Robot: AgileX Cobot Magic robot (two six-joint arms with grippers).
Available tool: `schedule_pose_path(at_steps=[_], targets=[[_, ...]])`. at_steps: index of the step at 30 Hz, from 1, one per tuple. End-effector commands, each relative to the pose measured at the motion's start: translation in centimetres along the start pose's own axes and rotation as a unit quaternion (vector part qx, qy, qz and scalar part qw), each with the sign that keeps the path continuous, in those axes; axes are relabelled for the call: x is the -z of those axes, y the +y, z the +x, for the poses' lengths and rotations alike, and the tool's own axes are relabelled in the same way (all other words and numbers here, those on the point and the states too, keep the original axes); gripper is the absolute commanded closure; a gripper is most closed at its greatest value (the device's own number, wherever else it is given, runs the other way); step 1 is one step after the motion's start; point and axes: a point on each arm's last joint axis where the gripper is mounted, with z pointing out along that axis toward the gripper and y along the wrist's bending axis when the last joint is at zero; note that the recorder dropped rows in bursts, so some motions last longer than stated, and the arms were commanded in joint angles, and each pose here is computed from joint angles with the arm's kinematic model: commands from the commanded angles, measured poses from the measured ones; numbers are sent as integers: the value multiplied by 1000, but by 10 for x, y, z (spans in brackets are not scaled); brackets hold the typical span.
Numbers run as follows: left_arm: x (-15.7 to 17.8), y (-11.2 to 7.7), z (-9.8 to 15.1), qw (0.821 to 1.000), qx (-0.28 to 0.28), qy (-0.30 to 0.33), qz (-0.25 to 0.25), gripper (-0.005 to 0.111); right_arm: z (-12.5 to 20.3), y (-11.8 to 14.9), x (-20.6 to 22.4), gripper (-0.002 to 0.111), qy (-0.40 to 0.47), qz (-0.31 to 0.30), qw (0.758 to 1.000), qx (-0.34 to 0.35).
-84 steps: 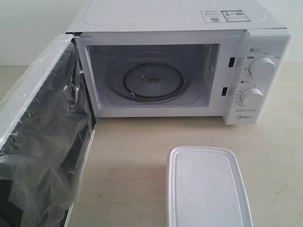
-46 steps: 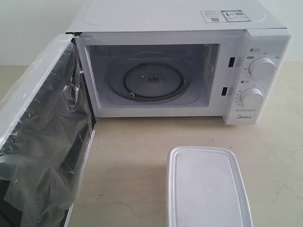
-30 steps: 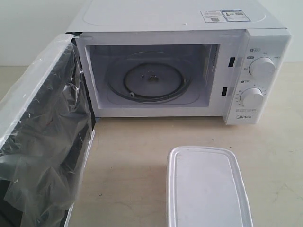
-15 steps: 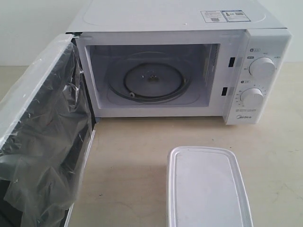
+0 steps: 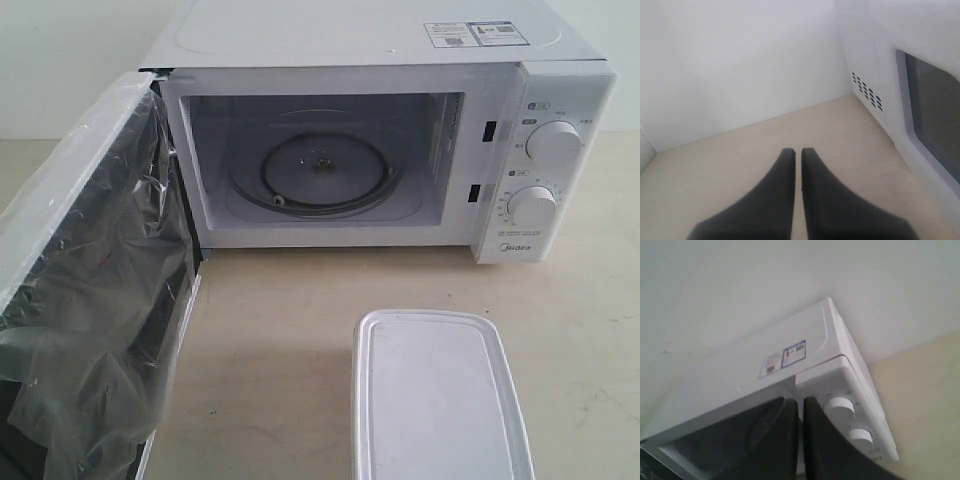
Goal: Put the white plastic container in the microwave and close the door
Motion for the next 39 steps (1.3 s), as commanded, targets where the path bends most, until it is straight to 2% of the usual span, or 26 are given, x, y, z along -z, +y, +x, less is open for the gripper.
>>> schedule_pose_path(at_steps=[1,5,9,11,13,15,23,25,27,28,29,30,36,39], targets=[[0,0,1,1000,10,-3,-3,102,-22,8,-47,108,74,54,996,-9],[0,0,1,1000,10,-3,-3,102,-23,7,-84,108,122,99,985,-70],[0,0,1,1000,10,-3,-3,102,-5,6,-107,108,192,97,970,-110],[0,0,1,1000,10,-3,-3,102,2,8,-112,108,225,81,967,-89],[0,0,1,1000,10,-3,-3,102,3,7,-114,108,231,62,971,-10],[0,0,1,1000,10,-3,-3,102,2,7,-114,108,229,57,971,27],[0,0,1,1000,10,-3,-3,102,6,5,-112,108,254,54,963,67],[0,0,1,1000,10,-3,-3,102,9,9,-111,108,275,28,958,81],[0,0,1,1000,10,-3,-3,102,14,15,-111,108,299,-43,951,64],[0,0,1,1000,10,-3,-3,102,19,15,-109,108,313,-115,941,62],[0,0,1,1000,10,-3,-3,102,22,12,-108,108,317,-133,938,53],[0,0,1,1000,10,-3,-3,102,29,7,-108,108,320,-152,935,8],[0,0,1,1000,10,-3,-3,102,76,-23,-100,108,379,-151,910,-79],[0,0,1,1000,10,-3,-3,102,106,-38,-99,108,432,-140,883,-116]])
